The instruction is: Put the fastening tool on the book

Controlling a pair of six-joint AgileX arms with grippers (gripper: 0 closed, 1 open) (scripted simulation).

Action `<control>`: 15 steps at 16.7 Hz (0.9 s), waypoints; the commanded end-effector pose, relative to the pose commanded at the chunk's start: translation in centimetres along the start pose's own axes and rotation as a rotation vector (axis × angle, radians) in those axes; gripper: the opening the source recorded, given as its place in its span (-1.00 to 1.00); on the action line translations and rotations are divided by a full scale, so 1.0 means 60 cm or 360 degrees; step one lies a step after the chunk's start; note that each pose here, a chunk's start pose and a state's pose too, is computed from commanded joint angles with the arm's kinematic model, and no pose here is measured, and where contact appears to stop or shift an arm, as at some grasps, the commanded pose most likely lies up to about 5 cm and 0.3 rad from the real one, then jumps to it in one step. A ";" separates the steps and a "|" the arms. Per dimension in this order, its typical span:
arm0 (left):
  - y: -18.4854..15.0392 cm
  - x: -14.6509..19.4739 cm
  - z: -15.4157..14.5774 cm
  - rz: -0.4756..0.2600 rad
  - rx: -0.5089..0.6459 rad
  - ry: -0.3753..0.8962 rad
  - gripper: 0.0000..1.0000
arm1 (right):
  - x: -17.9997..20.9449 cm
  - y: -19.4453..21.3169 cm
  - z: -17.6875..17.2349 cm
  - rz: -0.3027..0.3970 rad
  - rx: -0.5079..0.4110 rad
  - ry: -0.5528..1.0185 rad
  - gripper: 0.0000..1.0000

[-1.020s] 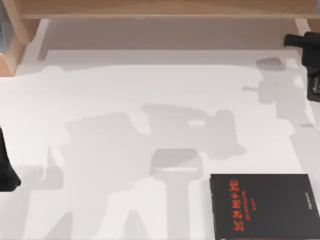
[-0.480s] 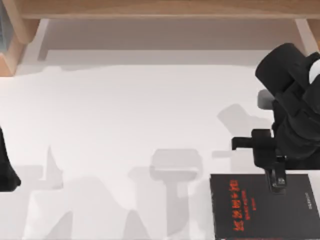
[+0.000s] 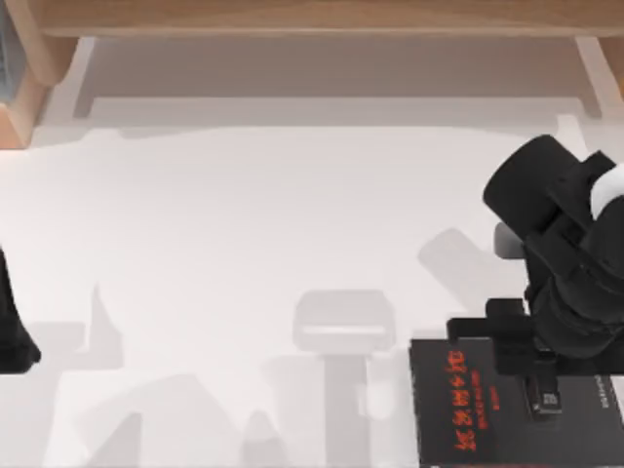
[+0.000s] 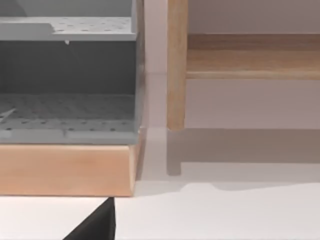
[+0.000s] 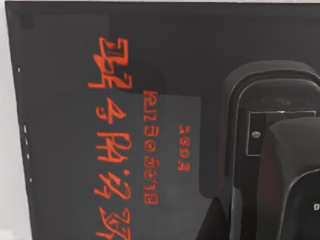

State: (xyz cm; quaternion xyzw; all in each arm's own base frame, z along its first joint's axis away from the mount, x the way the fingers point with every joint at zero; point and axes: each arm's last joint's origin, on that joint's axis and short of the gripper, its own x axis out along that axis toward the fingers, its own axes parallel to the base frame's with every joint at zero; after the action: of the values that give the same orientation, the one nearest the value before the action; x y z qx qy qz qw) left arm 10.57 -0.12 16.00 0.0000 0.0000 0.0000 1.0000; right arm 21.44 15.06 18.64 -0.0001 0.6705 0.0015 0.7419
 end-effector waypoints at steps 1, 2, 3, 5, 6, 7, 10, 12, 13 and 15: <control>0.000 0.000 0.000 0.0000 0.0000 0.0000 1.00 | 0.000 0.000 0.000 0.0000 0.0000 0.0000 -1.00; 0.000 0.000 0.000 0.0000 0.0000 0.0000 1.00 | 0.001 -0.001 0.002 -0.0002 0.0008 0.0005 -1.00; 0.000 0.000 0.000 0.0000 0.0000 0.0000 1.00 | 0.003 -0.001 0.002 -0.0002 0.0007 0.0005 -1.00; 0.000 0.000 0.000 0.0000 0.0000 0.0000 1.00 | 0.015 0.000 0.002 -0.0001 0.0005 0.0004 -1.00; 0.000 0.000 0.000 0.0000 0.0000 0.0000 1.00 | 0.024 0.000 0.001 -0.0001 0.0004 0.0003 -1.00; 0.000 0.000 0.000 0.0000 0.0000 0.0000 1.00 | 0.033 0.000 0.000 -0.0001 0.0003 0.0002 -1.00; 0.000 0.000 0.000 0.0000 0.0000 0.0000 1.00 | 0.050 0.000 -0.001 0.0000 0.0000 0.0000 -1.00; 0.000 0.000 0.000 0.0000 0.0000 0.0000 1.00 | 0.050 0.000 -0.001 0.0000 0.0000 0.0000 -1.00; 0.000 0.000 0.000 0.0000 0.0000 0.0000 1.00 | 0.050 0.000 -0.001 0.0000 0.0000 0.0000 -1.00; 0.000 0.000 0.000 0.0000 0.0000 0.0000 1.00 | 0.050 0.000 -0.001 0.0000 0.0000 0.0000 -0.70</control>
State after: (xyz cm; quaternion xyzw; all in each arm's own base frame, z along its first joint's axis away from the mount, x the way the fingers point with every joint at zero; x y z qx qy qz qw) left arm 10.57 -0.12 16.00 0.0000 0.0000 0.0000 1.0000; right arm 21.67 15.09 15.65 -0.0001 0.6705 0.0015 0.7419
